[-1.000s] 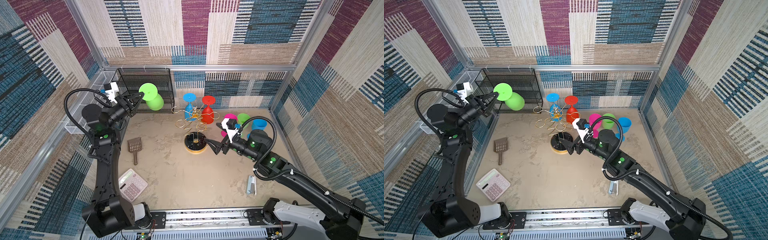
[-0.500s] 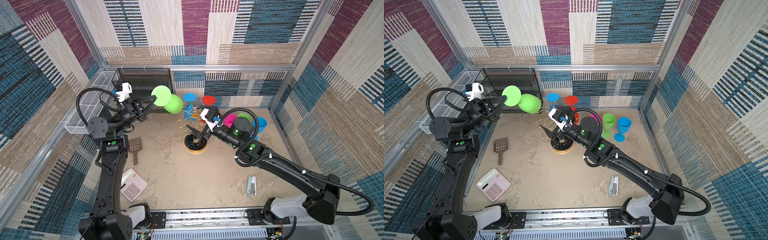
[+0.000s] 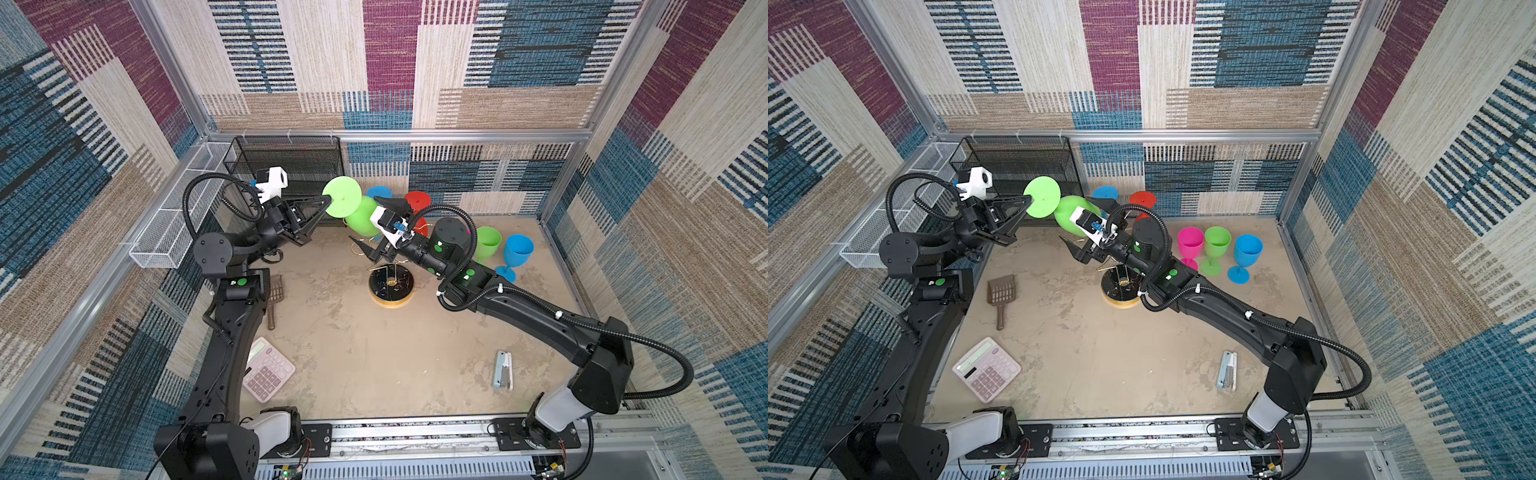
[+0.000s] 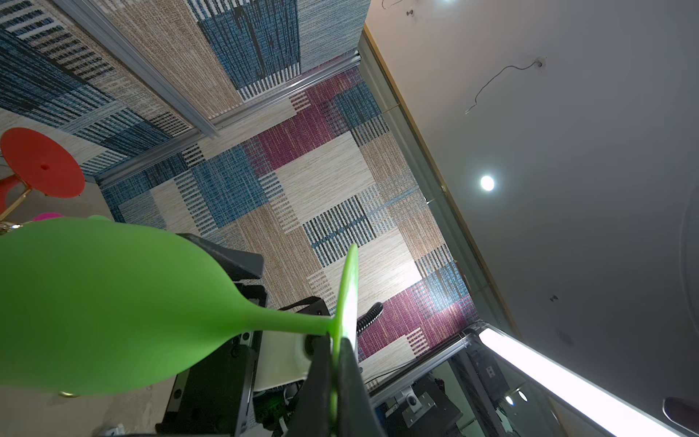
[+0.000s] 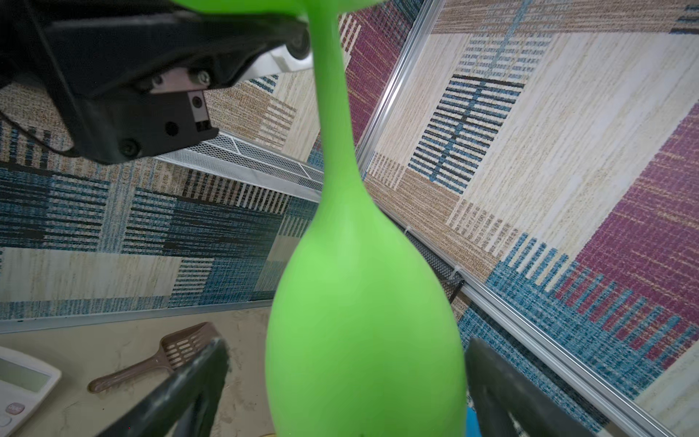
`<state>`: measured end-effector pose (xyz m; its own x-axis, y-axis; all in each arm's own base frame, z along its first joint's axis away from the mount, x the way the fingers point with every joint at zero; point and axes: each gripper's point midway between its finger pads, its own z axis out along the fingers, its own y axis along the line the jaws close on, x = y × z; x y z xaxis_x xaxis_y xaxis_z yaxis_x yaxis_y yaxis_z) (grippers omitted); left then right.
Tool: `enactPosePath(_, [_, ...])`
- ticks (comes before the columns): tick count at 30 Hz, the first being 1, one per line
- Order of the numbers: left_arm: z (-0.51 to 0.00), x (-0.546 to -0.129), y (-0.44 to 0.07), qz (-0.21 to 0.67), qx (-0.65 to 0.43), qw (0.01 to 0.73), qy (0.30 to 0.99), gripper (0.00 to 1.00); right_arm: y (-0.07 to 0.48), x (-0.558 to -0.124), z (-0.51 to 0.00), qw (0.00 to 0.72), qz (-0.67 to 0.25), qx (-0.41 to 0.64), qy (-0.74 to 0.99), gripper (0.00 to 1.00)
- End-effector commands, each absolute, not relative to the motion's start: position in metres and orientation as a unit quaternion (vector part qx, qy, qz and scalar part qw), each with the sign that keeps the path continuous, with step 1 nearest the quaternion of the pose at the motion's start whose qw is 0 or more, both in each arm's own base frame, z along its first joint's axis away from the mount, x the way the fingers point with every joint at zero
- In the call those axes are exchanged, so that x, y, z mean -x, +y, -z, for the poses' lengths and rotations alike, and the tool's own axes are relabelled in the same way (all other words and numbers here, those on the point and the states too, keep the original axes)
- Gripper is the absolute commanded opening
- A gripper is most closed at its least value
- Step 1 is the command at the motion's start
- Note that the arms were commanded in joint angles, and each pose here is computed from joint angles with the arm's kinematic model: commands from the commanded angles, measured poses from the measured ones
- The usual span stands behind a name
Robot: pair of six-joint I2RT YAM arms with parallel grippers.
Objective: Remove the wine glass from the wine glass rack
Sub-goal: 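Swing the green glass toward the right gripper while the right gripper reaches to its bowl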
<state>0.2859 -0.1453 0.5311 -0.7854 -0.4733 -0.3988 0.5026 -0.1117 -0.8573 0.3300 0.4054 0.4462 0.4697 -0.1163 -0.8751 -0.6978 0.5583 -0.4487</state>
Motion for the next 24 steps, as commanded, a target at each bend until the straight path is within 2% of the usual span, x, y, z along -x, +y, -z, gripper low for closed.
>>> enactPosePath(1, [-0.538,-0.277,-0.148,0.749,-0.036,0.334,0.571,0.00,0.404,-0.336,-0.460,0.763,-0.191,0.407,0.464,0.99])
enactPosePath(9, [-0.543,-0.274,-0.149,0.762,-0.039,0.325,0.559,0.00,0.405,-0.348,-0.459,0.759,-0.189,0.406,0.473,1.00])
enactPosePath(19, [-0.544,-0.277,-0.149,0.768,-0.034,0.320,0.554,0.00,0.402,-0.346,-0.455,0.752,-0.190,0.410,0.480,0.79])
enactPosePath(24, [-0.543,-0.279,-0.149,0.771,-0.034,0.316,0.553,0.00,0.402,-0.345,-0.453,0.748,-0.195,0.412,0.483,0.73])
